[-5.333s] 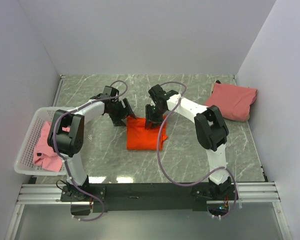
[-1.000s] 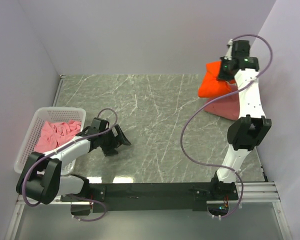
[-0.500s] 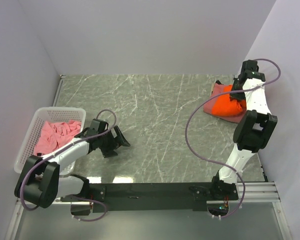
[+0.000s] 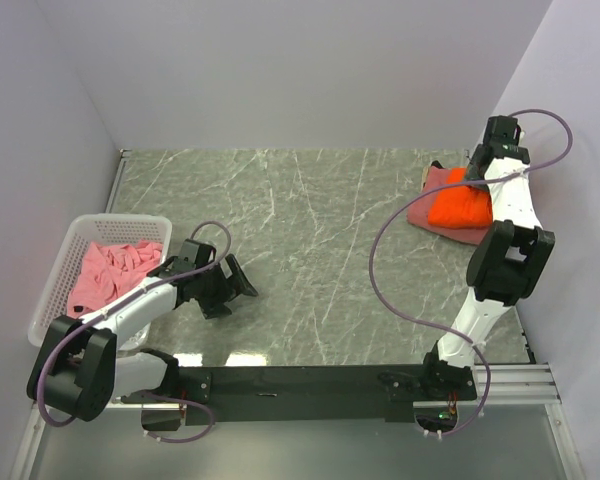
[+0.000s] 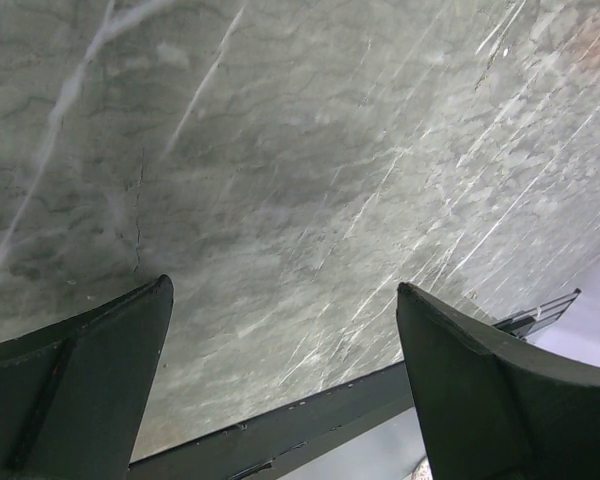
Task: Fold and stack the t-shirts
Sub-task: Neatly place the folded tshirt to the corner
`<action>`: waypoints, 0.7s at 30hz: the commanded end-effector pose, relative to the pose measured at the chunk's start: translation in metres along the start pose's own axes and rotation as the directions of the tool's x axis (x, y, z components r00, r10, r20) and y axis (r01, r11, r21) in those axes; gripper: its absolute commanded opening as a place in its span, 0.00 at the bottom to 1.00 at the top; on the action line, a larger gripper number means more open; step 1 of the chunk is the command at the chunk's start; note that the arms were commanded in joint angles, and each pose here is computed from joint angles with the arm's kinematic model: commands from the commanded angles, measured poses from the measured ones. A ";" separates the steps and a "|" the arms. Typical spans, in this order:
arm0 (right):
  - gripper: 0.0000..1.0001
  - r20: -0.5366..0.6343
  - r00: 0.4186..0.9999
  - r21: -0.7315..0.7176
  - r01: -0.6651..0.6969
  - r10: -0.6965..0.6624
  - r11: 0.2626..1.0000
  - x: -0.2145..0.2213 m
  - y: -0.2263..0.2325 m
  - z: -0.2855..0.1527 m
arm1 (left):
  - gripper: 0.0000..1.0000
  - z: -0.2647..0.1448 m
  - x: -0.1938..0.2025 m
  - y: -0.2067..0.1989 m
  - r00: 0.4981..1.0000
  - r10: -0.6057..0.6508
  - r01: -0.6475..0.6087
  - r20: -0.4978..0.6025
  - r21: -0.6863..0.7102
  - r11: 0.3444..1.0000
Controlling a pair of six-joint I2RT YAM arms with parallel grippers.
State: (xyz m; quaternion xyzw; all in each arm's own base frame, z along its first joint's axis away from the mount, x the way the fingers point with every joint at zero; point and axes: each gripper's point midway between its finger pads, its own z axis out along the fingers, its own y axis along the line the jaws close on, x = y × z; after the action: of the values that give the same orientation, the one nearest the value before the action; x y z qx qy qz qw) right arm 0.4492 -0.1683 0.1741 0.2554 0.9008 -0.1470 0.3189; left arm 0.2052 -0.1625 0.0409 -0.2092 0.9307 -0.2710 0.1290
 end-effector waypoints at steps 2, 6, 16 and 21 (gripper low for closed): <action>0.66 0.101 0.994 0.027 -0.046 0.043 0.999 -0.019 -0.011 -0.023 | 0.99 -0.007 -0.015 -0.017 0.999 0.031 -0.032 0.040 0.028 0.999; 0.87 0.143 0.987 0.004 -0.072 0.071 0.997 -0.023 -0.015 -0.048 | 0.99 -0.009 -0.022 -0.027 0.998 0.043 -0.045 0.047 0.041 0.998; 0.90 0.171 0.974 -0.003 -0.149 0.148 0.989 -0.014 -0.036 -0.116 | 0.99 -0.027 -0.041 -0.053 0.992 0.086 -0.092 0.091 0.060 0.994; 0.91 0.270 0.944 -0.125 -0.160 0.189 0.979 -0.008 -0.034 -0.171 | 0.99 -0.054 -0.060 -0.075 0.977 0.124 -0.138 0.175 0.070 0.988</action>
State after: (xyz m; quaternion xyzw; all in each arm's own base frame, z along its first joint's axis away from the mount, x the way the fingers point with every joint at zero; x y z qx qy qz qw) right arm 0.3723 -0.1464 0.2882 0.2996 0.8393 -0.1368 0.4326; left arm 0.2497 -0.1734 0.1032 -0.1799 0.9222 -0.2868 0.1869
